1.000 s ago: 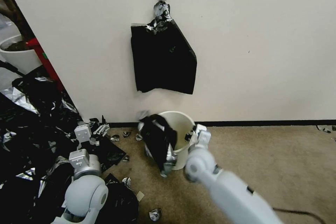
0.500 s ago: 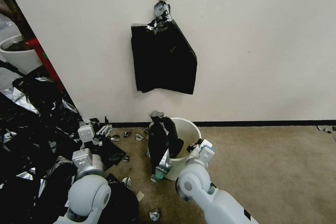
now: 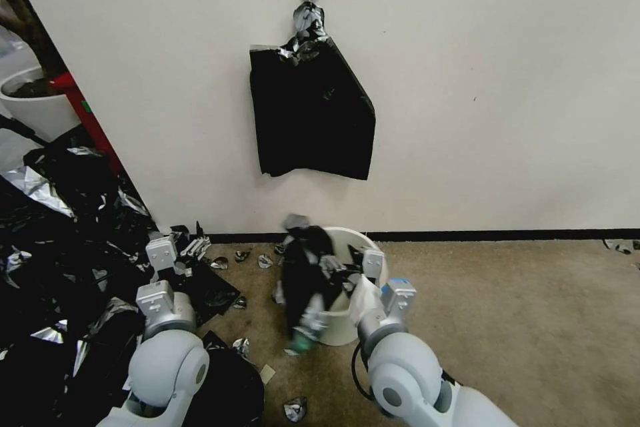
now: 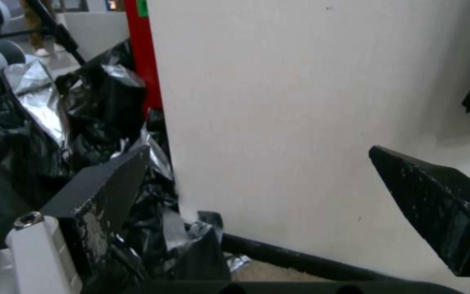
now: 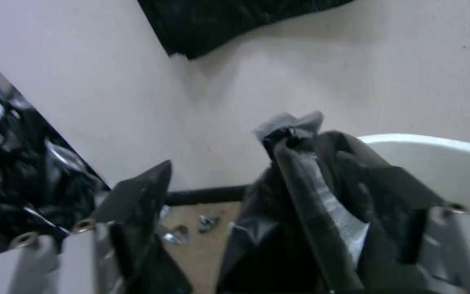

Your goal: Place a trash bag onto the trash bin.

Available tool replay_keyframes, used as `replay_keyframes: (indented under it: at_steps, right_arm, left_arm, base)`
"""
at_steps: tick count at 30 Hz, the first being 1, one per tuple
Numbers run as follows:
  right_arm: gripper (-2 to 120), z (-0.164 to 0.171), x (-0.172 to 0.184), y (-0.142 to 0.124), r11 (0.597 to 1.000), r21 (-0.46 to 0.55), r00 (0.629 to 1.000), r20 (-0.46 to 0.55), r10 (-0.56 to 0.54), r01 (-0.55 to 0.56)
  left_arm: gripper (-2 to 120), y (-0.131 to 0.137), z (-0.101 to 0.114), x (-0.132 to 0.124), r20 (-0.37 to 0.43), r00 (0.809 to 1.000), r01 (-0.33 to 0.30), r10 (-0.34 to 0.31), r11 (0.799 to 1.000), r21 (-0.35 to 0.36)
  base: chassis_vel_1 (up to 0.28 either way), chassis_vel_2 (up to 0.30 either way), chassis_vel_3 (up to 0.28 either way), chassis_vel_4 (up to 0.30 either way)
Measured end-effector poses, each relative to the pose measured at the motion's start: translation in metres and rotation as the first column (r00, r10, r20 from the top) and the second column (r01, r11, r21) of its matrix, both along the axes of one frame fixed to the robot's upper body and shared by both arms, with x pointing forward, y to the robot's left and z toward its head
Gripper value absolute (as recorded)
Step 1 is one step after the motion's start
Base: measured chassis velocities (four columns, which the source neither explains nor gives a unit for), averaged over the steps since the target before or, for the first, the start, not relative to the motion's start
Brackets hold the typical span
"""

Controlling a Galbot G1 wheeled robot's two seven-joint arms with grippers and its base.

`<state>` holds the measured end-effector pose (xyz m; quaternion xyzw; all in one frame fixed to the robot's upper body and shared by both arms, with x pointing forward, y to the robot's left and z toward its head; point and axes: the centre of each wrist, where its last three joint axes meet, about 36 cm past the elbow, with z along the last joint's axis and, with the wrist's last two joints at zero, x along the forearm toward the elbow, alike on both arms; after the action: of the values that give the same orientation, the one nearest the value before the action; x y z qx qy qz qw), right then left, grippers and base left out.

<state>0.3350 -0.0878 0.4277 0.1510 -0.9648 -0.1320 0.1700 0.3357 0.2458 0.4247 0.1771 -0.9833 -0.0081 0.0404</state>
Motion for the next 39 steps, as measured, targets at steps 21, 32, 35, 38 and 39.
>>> replay_keyframes:
  at_steps: [21,32,35,38,39]
  right_arm:
    - [92,-0.023,0.023,0.021,0.963,-0.268,0.986,-0.162,-0.029,-0.016]
    - [51,-0.041,0.021,0.012,0.925,-0.371,0.993,-0.049,-0.106,0.081]
    - [42,-0.044,0.019,0.006,0.926,-0.37,0.994,-0.045,-0.103,0.079]
    - [27,-0.047,0.017,0.0,0.931,-0.359,0.995,-0.053,-0.085,0.061]
    - [27,-0.047,0.017,0.0,0.931,-0.359,0.995,-0.053,-0.085,0.061]
  left_arm:
    - [100,0.013,-0.002,0.039,0.005,0.997,0.076,-0.076,0.99,-0.12]
    - [100,-0.009,-0.012,0.046,-0.152,0.939,0.26,-0.308,0.927,-0.27]
    - [100,-0.017,-0.013,0.049,-0.181,0.919,0.281,-0.35,0.905,-0.32]
    - [100,-0.025,-0.02,0.056,-0.221,0.893,0.292,-0.392,0.878,-0.379]
    - [100,-0.025,-0.02,0.056,-0.221,0.893,0.292,-0.392,0.878,-0.379]
  base:
    - [0.0,0.0,0.0,0.0]
    - [0.0,0.0,0.0,0.0]
    - [0.0,0.0,0.0,0.0]
    - [0.0,0.0,0.0,0.0]
    - [0.0,0.0,0.0,0.0]
